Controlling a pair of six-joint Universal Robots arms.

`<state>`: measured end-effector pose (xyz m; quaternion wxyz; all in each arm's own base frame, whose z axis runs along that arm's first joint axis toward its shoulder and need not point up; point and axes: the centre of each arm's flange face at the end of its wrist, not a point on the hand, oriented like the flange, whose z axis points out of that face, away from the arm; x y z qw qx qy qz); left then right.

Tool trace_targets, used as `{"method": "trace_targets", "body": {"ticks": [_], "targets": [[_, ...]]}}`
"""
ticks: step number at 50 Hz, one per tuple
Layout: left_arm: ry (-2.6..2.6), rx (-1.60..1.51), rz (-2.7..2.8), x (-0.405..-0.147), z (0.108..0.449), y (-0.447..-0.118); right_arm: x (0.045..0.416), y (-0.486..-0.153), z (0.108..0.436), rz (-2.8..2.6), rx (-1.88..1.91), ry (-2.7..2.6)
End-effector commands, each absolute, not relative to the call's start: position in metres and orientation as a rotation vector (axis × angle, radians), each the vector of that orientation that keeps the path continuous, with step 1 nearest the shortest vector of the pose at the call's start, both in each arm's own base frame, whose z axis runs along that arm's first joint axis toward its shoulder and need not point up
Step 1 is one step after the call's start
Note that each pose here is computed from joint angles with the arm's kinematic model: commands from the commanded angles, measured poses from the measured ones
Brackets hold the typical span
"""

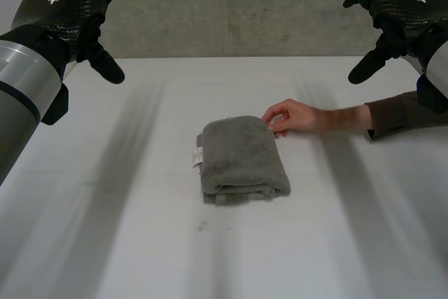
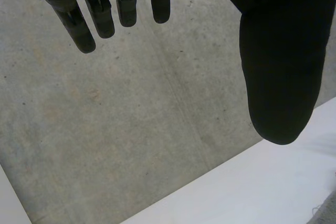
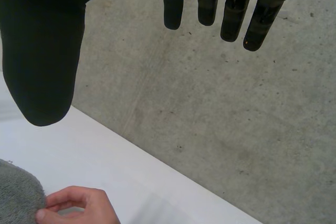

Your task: Fold the towel.

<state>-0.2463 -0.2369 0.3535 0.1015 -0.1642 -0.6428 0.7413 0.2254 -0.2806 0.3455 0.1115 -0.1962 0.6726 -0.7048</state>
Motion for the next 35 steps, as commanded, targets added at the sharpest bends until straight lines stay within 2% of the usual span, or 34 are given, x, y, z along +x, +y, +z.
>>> {"method": "trace_targets", "body": {"ticks": [1, 35], "targets": [[-1.892, -0.491, 2.189, -0.2459, 0.3535, -0.2387, 0.2241, -0.2808, 0.3425, -2.065, -0.577, 1.989], [-1.858, -0.489, 2.208, -0.2452, 0.3549, -0.24, 0.2279, -0.2783, 0.3394, -2.045, -0.586, 1.985]]}}
